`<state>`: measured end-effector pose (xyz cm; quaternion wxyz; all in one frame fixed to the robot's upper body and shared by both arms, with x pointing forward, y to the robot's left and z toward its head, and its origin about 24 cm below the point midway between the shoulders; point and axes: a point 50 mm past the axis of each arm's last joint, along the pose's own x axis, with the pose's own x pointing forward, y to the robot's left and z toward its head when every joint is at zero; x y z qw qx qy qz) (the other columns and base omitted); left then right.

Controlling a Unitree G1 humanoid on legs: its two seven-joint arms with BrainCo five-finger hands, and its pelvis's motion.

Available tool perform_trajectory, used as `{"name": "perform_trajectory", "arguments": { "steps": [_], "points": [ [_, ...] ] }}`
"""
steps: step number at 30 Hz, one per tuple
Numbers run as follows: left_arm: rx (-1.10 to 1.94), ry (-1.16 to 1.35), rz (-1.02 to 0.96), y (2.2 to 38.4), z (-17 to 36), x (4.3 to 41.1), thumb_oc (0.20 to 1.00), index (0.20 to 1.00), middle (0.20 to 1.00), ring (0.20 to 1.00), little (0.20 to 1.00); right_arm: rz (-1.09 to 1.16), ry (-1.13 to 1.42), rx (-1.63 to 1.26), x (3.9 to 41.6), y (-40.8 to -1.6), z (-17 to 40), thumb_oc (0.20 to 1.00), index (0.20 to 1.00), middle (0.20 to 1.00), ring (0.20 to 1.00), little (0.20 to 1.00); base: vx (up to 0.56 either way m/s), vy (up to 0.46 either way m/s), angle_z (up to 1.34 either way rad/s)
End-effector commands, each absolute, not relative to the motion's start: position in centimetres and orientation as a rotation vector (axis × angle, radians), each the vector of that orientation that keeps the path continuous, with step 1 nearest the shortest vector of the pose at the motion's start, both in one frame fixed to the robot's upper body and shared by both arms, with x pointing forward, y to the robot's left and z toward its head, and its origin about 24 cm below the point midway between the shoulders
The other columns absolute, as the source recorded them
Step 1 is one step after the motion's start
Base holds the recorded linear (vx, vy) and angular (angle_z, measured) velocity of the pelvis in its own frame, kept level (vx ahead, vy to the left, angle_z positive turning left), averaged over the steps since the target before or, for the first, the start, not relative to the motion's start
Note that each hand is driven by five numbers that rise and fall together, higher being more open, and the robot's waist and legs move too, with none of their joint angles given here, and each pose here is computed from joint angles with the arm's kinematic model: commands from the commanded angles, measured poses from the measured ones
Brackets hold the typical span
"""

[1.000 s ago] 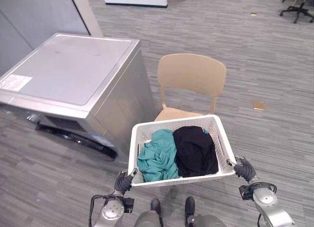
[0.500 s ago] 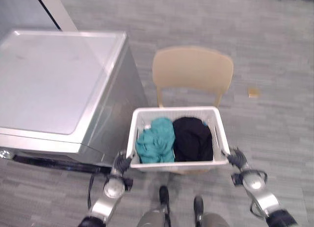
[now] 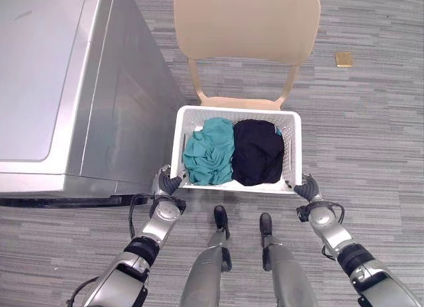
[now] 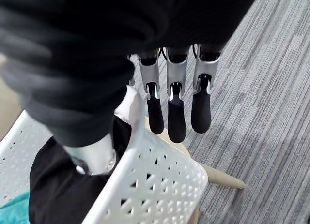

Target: Grab the laundry basket,head to the washer,open it,put in the laundry and shut it.

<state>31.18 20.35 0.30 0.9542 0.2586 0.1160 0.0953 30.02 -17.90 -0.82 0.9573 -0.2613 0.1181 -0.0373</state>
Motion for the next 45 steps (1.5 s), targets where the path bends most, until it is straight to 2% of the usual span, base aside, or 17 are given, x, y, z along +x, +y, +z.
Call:
{"name": "perform_trajectory", "arguments": {
  "steps": [1, 12, 19, 26, 32, 45],
  "points": [
    [0.385, 0.041, 0.04, 15.2, 2.7, 31.9, 1.0, 1.0, 1.0, 1.0, 1.0, 0.074, 0.084, -0.438, 29.8, -13.5, 0.9, 1.0, 1.0, 1.0, 1.0, 1.0, 0.05, -0.005, 0.01],
    [0.339, 0.171, 0.086, 21.3, -0.3, 26.0, 1.0, 1.0, 1.0, 1.0, 1.0, -0.04, 0.208, -0.524, 25.6, -22.2, -0.6, 1.0, 1.0, 1.0, 1.0, 1.0, 0.06, -0.039, 0.08],
    [0.336, 0.39, 0.088, 24.3, -4.1, 20.8, 1.0, 1.0, 1.0, 1.0, 1.0, 0.013, 0.4, -0.579, 22.2, -24.5, -3.9, 1.0, 1.0, 1.0, 1.0, 1.0, 0.02, -0.042, 0.15],
    [0.372, 0.651, 0.064, 25.5, -8.5, 16.5, 1.0, 1.0, 1.0, 1.0, 1.0, 0.016, 0.634, -0.529, 18.4, -24.7, -8.5, 1.0, 1.0, 1.0, 1.0, 1.0, -0.06, -0.045, 0.23],
    [0.337, 0.732, 0.121, 25.7, -10.0, 15.5, 1.0, 1.0, 1.0, 1.0, 1.0, 0.003, 0.676, -0.486, 18.0, -24.2, -9.4, 1.0, 1.0, 1.0, 1.0, 1.0, -0.09, -0.071, 0.32],
    [0.317, 0.709, 0.18, 25.3, -10.0, 17.0, 1.0, 1.0, 1.0, 1.0, 1.0, -0.051, 0.735, -0.459, 17.5, -24.3, -10.4, 1.0, 1.0, 1.0, 1.0, 1.0, -0.03, 0.152, 0.54]
  ]
}}
